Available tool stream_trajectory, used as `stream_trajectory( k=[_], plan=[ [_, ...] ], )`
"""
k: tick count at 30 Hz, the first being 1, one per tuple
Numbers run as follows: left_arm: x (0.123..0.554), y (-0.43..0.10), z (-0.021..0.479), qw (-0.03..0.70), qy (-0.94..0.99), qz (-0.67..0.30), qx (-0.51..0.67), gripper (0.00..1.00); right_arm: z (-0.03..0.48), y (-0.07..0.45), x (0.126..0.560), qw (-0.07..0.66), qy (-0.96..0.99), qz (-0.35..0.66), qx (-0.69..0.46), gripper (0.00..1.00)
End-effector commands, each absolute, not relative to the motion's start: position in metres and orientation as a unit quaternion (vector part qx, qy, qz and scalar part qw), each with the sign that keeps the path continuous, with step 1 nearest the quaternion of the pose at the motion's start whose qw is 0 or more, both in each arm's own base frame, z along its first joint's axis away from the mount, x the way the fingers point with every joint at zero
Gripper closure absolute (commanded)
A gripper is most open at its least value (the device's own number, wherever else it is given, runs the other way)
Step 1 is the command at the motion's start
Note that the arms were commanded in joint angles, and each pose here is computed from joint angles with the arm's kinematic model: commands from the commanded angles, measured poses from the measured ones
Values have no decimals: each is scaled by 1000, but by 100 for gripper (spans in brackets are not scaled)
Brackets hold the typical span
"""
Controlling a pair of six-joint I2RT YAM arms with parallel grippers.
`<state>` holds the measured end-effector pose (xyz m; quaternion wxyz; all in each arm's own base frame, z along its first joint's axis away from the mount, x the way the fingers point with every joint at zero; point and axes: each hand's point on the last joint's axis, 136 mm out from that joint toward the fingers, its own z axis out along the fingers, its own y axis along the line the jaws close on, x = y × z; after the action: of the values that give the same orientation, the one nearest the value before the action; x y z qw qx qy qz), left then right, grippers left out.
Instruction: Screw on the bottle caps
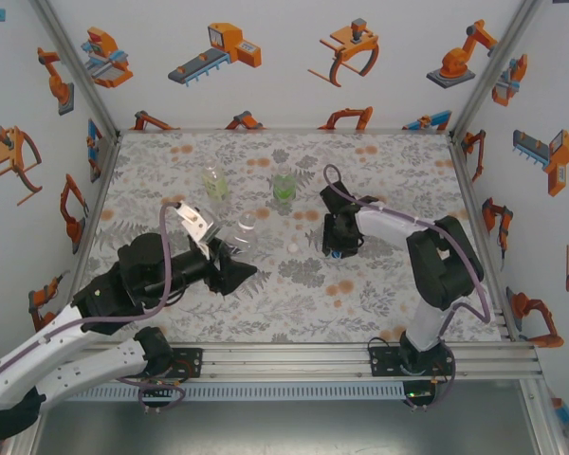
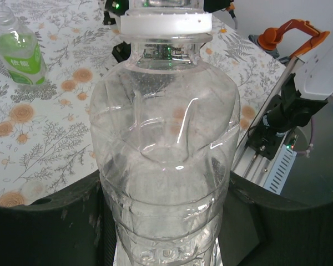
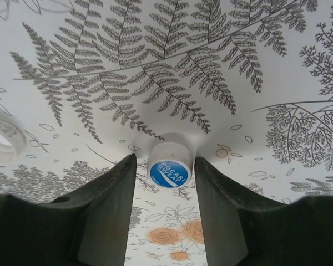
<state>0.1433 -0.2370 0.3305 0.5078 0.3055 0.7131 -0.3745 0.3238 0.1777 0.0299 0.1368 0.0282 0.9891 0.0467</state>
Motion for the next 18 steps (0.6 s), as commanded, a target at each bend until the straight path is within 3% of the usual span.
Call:
stream_trajectory(
  k=[1, 18],
  plan=[
    [143, -232, 336, 513, 712, -379, 293, 100, 30, 166, 320, 135, 991, -6, 8, 56],
    [144, -231, 333, 510, 716, -379, 289, 100, 29, 177, 322, 149, 989, 19, -1, 60]
  ],
)
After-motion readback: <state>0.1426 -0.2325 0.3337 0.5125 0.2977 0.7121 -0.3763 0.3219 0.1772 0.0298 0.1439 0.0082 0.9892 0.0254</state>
